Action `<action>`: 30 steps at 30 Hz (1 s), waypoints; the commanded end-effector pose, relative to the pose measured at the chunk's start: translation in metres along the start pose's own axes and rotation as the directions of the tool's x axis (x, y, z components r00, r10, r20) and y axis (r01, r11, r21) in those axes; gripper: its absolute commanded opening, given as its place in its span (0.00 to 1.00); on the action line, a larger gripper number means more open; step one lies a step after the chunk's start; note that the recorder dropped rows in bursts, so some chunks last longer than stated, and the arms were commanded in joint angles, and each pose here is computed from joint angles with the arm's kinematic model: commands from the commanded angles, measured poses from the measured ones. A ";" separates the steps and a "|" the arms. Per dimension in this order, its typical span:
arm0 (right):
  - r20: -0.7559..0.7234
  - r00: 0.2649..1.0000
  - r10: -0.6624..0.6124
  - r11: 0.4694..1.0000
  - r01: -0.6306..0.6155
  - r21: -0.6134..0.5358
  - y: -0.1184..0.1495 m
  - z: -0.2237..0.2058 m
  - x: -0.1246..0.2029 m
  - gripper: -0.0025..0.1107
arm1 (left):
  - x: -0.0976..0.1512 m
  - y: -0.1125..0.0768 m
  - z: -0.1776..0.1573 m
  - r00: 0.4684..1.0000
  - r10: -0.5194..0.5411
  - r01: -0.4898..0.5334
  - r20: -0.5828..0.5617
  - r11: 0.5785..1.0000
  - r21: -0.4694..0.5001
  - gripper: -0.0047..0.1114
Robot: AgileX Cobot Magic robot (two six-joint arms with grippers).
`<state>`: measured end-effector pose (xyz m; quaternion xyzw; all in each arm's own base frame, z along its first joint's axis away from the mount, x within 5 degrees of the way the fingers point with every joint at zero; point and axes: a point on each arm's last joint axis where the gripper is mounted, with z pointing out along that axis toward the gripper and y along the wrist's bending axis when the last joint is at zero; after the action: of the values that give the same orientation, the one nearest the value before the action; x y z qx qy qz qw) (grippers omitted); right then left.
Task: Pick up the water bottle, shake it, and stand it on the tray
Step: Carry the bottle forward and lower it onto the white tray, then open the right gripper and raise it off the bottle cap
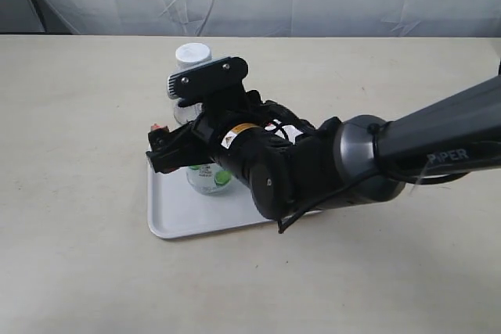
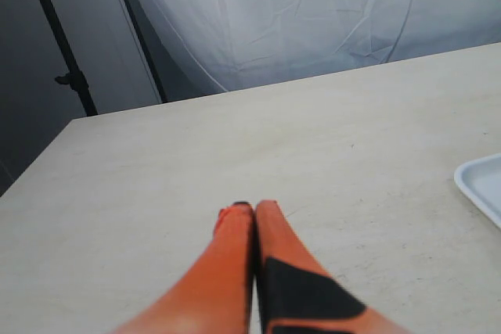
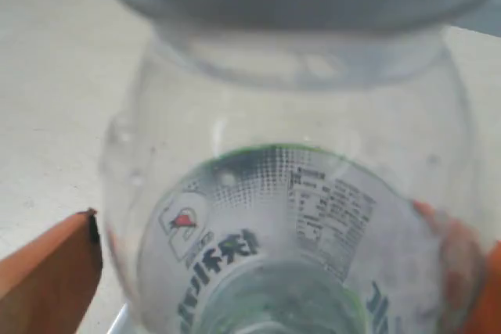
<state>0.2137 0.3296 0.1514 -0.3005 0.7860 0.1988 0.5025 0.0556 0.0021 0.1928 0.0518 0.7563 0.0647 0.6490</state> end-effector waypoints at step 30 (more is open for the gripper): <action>0.340 0.936 -0.086 0.993 0.107 -0.041 -0.024 -0.164 -0.148 0.65 | 0.001 0.000 0.000 1.000 -0.007 0.007 0.005 1.000 0.001 0.04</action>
<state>0.1684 0.2609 0.3456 -0.3245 0.6656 0.2531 0.6225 0.0556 0.0021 0.1928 0.0518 0.7563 0.0647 0.6490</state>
